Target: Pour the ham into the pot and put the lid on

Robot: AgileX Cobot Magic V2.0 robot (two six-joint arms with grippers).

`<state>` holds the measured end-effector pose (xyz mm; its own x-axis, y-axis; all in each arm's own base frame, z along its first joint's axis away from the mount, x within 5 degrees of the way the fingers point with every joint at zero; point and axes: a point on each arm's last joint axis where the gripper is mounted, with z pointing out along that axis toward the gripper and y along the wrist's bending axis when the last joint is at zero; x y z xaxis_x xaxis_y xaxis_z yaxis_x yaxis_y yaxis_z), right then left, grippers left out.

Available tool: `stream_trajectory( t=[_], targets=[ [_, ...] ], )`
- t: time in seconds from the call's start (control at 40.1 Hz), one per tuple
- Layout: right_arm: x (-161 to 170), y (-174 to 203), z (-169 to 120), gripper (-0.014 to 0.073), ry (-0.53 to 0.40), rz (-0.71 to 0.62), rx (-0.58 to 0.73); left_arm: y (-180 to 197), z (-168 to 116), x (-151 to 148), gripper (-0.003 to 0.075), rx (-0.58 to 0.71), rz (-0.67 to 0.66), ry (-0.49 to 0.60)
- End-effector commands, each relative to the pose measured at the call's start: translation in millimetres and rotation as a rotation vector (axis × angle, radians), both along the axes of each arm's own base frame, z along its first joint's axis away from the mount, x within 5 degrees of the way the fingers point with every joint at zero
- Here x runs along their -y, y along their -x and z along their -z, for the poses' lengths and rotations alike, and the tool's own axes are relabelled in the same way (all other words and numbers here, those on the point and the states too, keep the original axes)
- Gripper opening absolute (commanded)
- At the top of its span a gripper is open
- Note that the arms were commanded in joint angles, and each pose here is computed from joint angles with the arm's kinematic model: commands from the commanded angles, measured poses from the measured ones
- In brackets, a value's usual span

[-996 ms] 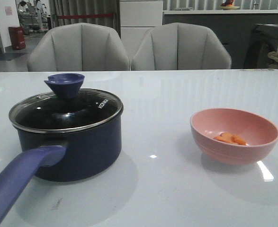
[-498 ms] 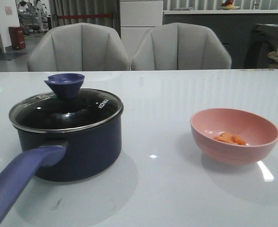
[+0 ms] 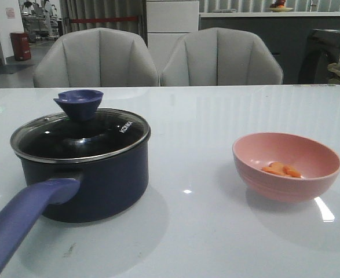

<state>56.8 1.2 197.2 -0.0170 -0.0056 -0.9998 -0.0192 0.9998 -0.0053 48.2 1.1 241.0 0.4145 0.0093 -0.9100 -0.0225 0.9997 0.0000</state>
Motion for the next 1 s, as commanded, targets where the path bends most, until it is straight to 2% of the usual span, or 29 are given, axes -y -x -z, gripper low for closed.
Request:
stream_trajectory(
  t=[0.0,0.174,0.374,0.448,0.623,0.971],
  targets=[
    [0.7,1.2,-4.2,0.0141,0.015,0.01,0.084,8.4,-14.2,0.2,0.0113,0.142,0.0,-0.003],
    [0.7,1.2,-4.2,0.0141,0.015,0.01,0.084,10.4,-59.6,0.2,0.0114,-0.005,0.0,0.0],
    [0.7,1.2,-4.2,0.0141,0.015,0.01,0.084,-5.8,-90.4,-0.1,0.0113,-0.339,0.0,0.008],
    [0.7,1.2,-4.2,0.0141,0.015,0.01,0.084,-11.6,-99.8,-0.1,0.0113,-0.419,0.003,0.014],
    [0.7,1.2,-4.2,0.0141,0.015,0.01,0.084,-27.0,-95.0,1.0,0.0113,-0.544,0.024,0.052],
    [0.7,1.2,-4.2,0.0141,0.015,0.01,0.084,-36.4,-85.4,1.7,0.0122,-0.598,0.037,0.079]
  ],
)
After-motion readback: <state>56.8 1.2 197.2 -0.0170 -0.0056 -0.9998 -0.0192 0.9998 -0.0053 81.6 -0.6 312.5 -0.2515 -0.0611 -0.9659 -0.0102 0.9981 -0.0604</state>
